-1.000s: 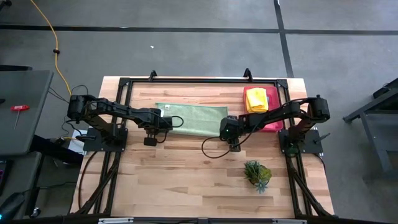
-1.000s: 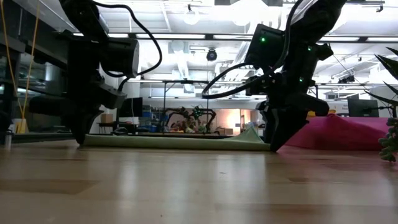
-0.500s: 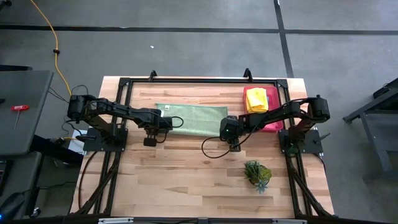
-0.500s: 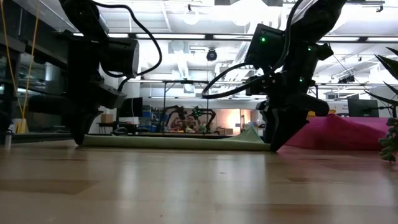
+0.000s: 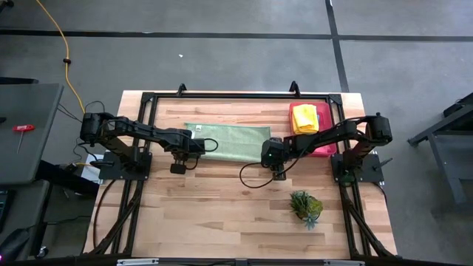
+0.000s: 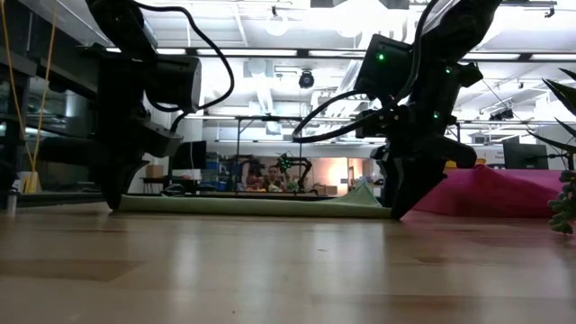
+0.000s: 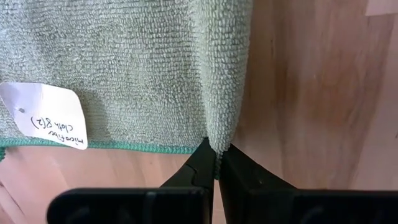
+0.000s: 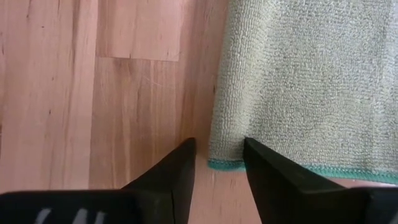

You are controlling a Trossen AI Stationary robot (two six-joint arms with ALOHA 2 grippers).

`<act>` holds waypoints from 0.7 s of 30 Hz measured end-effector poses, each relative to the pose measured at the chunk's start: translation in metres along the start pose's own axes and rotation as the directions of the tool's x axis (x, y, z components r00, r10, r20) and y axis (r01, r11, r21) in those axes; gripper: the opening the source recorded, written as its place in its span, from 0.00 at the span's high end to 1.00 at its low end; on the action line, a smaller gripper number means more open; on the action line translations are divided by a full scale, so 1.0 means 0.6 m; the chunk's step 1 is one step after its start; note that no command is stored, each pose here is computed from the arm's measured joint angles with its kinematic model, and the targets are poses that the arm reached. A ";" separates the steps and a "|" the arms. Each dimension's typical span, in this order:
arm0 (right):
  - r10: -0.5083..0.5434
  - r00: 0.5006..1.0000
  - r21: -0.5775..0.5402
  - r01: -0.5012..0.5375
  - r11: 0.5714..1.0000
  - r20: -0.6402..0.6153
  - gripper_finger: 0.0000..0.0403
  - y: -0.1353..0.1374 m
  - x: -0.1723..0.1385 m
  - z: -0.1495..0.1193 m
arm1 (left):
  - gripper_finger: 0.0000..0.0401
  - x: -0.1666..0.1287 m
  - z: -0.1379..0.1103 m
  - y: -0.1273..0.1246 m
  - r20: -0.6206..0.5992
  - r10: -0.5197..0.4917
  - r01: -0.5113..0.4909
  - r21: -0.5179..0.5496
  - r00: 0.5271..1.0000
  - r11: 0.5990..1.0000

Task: Fold microfiber towels
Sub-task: Fold the light green microfiber cloth

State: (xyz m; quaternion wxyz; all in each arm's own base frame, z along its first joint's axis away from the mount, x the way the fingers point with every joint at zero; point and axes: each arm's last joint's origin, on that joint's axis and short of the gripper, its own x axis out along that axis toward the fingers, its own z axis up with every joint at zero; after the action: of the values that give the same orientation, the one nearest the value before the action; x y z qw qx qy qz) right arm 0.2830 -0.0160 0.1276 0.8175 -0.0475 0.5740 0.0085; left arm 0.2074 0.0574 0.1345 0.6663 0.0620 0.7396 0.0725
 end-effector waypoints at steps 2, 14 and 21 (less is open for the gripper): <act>-0.004 1.000 -0.001 0.004 1.000 -0.001 0.70 0.000 0.000 0.000 | 1.00 0.000 0.000 0.000 0.001 -0.004 0.004 -0.004 1.000 1.000; -0.101 0.994 -0.026 0.100 0.995 -0.049 0.99 0.032 -0.002 -0.004 | 1.00 0.007 0.004 -0.006 -0.026 -0.026 0.025 -0.047 0.999 0.999; -0.069 0.996 0.040 0.071 0.997 -0.058 1.00 0.033 -0.004 -0.006 | 1.00 -0.005 0.010 -0.014 -0.032 -0.077 0.075 -0.067 0.997 0.995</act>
State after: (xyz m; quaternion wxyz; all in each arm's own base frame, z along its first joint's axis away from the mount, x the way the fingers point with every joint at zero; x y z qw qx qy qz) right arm 0.2776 0.0033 0.1273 0.8014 -0.0504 0.5950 -0.0336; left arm 0.2136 0.0486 0.1349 0.6573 0.0106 0.7501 0.0726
